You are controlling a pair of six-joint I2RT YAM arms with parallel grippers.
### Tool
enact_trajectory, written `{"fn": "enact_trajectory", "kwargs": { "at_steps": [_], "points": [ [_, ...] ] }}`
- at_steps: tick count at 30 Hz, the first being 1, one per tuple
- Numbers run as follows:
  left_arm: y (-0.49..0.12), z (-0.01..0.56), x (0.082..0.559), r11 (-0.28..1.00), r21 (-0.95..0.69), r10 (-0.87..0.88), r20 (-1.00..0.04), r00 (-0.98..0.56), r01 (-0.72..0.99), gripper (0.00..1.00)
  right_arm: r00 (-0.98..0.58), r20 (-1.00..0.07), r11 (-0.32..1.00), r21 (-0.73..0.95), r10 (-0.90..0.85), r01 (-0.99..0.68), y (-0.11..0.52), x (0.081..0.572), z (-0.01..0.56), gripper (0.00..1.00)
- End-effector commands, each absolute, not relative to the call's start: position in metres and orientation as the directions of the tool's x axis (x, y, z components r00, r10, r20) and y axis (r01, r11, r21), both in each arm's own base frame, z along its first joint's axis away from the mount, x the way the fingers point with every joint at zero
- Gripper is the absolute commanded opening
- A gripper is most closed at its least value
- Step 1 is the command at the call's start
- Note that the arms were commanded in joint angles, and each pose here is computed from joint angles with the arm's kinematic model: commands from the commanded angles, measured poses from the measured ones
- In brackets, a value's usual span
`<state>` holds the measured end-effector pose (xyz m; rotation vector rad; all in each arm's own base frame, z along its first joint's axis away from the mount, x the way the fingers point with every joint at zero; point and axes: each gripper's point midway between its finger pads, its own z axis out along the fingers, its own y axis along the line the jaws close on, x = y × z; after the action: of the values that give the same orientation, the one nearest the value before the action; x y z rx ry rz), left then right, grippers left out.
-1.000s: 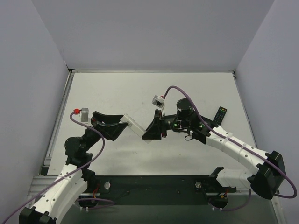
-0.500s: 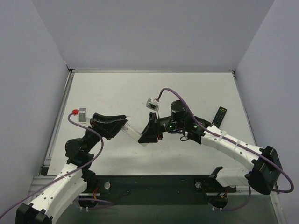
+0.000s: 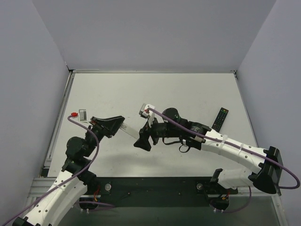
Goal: Load the batteries into the remote control
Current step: Adjust the remote control.
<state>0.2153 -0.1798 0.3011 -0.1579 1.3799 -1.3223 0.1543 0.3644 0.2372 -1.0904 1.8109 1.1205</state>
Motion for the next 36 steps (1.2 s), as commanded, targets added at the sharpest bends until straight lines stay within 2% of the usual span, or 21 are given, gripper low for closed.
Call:
{"fn": "enact_trajectory", "kwargs": {
  "at_steps": [1, 3, 7, 9, 16, 20, 23, 24, 25, 26, 30, 33, 36],
  "points": [
    [-0.163, 0.304, 0.228, 0.45, -0.769, -0.741, -0.605, -0.29, 0.455, 0.0, -0.157, -0.927, 0.394, 0.011, -0.34, -0.919, 0.359, 0.177, 0.25, 0.7],
    [-0.162, 0.303, 0.23, 0.462, -0.772, -0.74, -0.607, -0.289, 0.436, 0.0, -0.112, -0.924, 0.432, -0.062, -0.365, -0.9, 0.362, 0.188, 0.253, 0.7],
    [-0.161, 0.301, 0.232, 0.474, -0.779, -0.737, -0.606, -0.3, 0.41, 0.0, -0.052, -0.884, 0.424, -0.171, -0.465, -0.889, 0.371, 0.188, 0.244, 0.7],
    [-0.16, 0.301, 0.232, 0.477, -0.779, -0.737, -0.607, -0.299, 0.407, 0.0, -0.026, -0.872, 0.394, -0.194, -0.489, -0.898, 0.382, 0.184, 0.24, 0.68],
    [-0.161, 0.301, 0.231, 0.473, -0.782, -0.737, -0.604, -0.305, 0.406, 0.0, -0.025, -0.834, 0.422, -0.252, -0.551, -0.871, 0.394, 0.194, 0.222, 0.6],
    [-0.162, 0.301, 0.23, 0.474, -0.777, -0.732, -0.609, -0.305, 0.414, 0.0, -0.033, -0.83, 0.422, -0.248, -0.556, -0.872, 0.395, 0.194, 0.219, 0.38],
    [-0.164, 0.302, 0.228, 0.469, -0.765, -0.724, -0.619, -0.303, 0.442, 0.0, -0.037, -0.835, 0.427, -0.243, -0.549, -0.871, 0.391, 0.193, 0.223, 0.14],
    [-0.166, 0.302, 0.226, 0.466, -0.759, -0.718, -0.624, -0.307, 0.455, 0.02, -0.04, -0.837, 0.431, -0.239, -0.545, -0.87, 0.39, 0.193, 0.224, 0.1],
    [-0.166, 0.304, 0.225, 0.463, -0.754, -0.72, -0.626, -0.299, 0.466, 0.09, -0.046, -0.839, 0.433, -0.232, -0.542, -0.871, 0.388, 0.192, 0.225, 0.06],
    [-0.165, 0.305, 0.224, 0.463, -0.743, -0.719, -0.634, -0.285, 0.484, 0.28, -0.052, -0.845, 0.438, -0.221, -0.532, -0.871, 0.384, 0.192, 0.228, 0.0],
    [-0.165, 0.317, 0.215, 0.442, -0.682, -0.727, -0.653, -0.213, 0.583, 0.67, -0.122, -0.874, 0.469, -0.131, -0.471, -0.874, 0.37, 0.193, 0.234, 0.0],
    [-0.167, 0.326, 0.204, 0.416, -0.623, -0.726, -0.667, -0.171, 0.663, 0.75, -0.145, -0.901, 0.441, -0.056, -0.409, -0.896, 0.361, 0.187, 0.246, 0.0],
    [-0.173, 0.334, 0.192, 0.373, -0.56, -0.718, -0.679, -0.152, 0.74, 0.76, -0.169, -0.927, 0.416, 0.015, -0.335, -0.909, 0.349, 0.185, 0.263, 0.0]
  ]
}}
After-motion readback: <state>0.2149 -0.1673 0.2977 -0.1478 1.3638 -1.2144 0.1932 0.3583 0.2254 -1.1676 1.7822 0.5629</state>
